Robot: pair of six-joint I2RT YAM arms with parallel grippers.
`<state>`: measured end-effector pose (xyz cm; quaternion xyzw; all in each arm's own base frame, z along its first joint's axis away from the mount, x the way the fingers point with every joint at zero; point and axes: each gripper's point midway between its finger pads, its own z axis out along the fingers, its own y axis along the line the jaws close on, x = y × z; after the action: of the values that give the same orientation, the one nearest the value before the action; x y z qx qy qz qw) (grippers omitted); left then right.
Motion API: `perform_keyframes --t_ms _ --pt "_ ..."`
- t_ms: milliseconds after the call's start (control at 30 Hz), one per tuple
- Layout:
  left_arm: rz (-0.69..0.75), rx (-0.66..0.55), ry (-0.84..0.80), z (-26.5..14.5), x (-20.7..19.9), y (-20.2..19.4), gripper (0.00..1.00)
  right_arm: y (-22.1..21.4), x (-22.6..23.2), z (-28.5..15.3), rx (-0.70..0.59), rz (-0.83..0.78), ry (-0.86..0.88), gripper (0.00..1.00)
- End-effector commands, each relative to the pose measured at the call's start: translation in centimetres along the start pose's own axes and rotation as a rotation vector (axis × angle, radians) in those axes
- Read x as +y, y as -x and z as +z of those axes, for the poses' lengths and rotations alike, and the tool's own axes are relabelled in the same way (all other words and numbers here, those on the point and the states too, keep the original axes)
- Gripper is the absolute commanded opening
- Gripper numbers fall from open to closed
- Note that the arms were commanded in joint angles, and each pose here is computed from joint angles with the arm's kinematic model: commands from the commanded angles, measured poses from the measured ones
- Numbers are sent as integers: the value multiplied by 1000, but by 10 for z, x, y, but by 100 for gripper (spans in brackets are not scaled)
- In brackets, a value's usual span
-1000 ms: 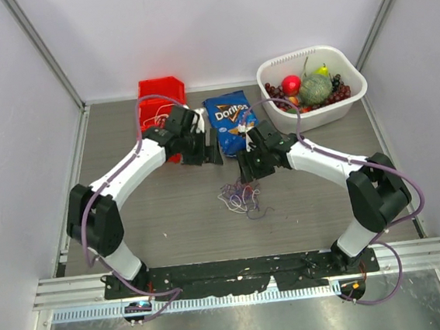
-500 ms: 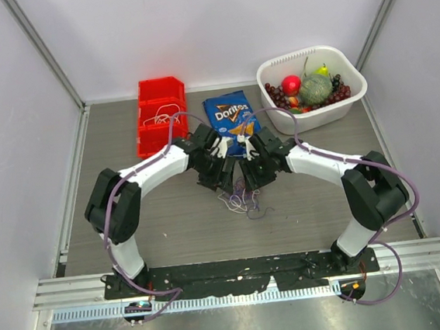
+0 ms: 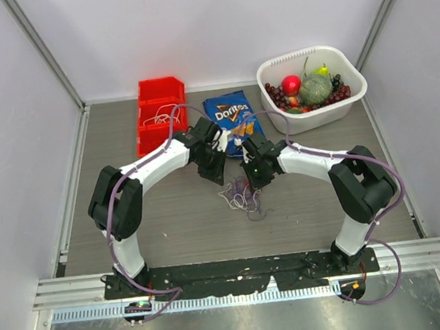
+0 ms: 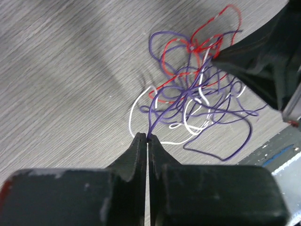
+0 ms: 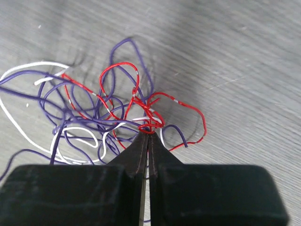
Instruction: Untangle the cables
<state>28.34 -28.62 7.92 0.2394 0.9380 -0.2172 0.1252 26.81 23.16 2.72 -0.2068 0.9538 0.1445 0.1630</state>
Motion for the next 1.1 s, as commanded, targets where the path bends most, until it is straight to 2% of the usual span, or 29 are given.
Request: perform_keyframes --t_ms 0,133,267,500,600,700,833,933,1067 --pt "63 -90 74 -35 3 20 0 27 -25 -9 -95 45 -174 1" --pt "94 -186 259 -76 24 39 0 20 -53 -24 -104 91 -346 1" --pt "103 -314 441 -126 41 71 0 7 -69 -45 -129 116 -431 1" --pt "67 -670 572 -237 30 127 0 -10 -92 -59 -117 176 -488 1" --pt "47 -851 587 -296 18 144 0 -16 -102 -60 -103 202 -506 1" --pt "50 -1047 528 -355 -6 158 0 -19 -105 -60 -103 218 -487 1" --pt "33 -1264 510 -424 -23 164 0 -23 -110 -59 -97 239 -495 1" --pt "18 -1362 537 -461 -26 167 0 -24 -115 -59 -90 260 -504 1" --pt "-32 -1409 582 -471 -21 183 0 -12 -107 -63 -118 238 -451 1"
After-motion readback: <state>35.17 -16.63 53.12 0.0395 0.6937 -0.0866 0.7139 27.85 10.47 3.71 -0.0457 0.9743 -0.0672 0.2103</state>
